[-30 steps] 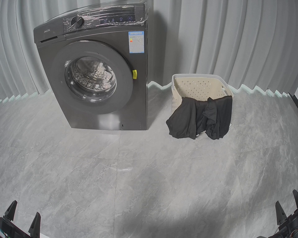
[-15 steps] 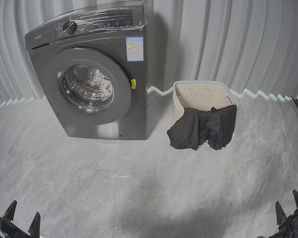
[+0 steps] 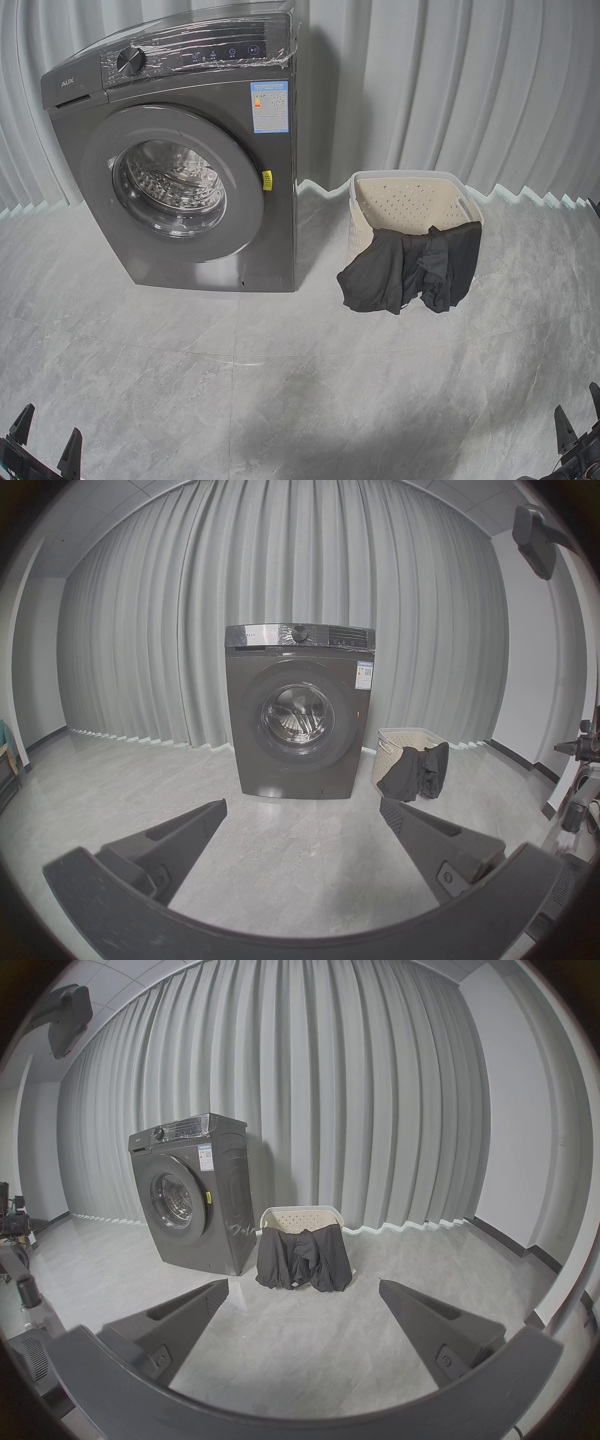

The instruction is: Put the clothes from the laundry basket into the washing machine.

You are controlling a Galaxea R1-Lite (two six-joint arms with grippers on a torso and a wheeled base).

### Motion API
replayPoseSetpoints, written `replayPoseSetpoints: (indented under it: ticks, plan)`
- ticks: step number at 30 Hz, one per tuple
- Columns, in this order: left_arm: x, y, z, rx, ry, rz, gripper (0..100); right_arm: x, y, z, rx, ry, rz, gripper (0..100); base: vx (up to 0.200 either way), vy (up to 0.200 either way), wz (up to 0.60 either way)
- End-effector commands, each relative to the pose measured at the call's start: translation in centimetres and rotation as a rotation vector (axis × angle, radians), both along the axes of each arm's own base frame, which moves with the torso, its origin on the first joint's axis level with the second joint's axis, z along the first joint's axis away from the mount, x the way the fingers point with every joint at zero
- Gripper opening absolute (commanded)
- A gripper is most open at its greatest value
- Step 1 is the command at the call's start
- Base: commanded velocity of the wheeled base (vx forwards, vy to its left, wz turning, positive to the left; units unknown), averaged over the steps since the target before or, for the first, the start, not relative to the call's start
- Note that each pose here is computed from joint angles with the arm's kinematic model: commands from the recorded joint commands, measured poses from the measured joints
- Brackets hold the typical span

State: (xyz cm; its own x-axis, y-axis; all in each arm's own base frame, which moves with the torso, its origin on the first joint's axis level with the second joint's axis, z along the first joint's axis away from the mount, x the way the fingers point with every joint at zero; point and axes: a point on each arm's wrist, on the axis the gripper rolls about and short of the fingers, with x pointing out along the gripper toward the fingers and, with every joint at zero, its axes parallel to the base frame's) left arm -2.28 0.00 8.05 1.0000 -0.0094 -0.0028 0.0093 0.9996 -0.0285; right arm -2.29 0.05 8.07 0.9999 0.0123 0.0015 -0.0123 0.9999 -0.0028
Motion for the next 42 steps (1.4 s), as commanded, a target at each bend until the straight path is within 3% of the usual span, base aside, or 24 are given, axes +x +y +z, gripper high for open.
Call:
replayPoseSetpoints:
  ticks: [1, 42]
  plan:
    - [-0.03, 0.00, -0.43, -0.001, -0.004, 0.000, 100, 0.01, 0.00, -0.53, 0.000, 0.001, 0.000, 100, 0.000, -0.200, 0.00]
    - [-0.03, 0.00, -0.43, -0.002, -0.004, 0.000, 100, 0.01, 0.00, -0.53, 0.000, 0.001, 0.000, 100, 0.000, -0.190, 0.00]
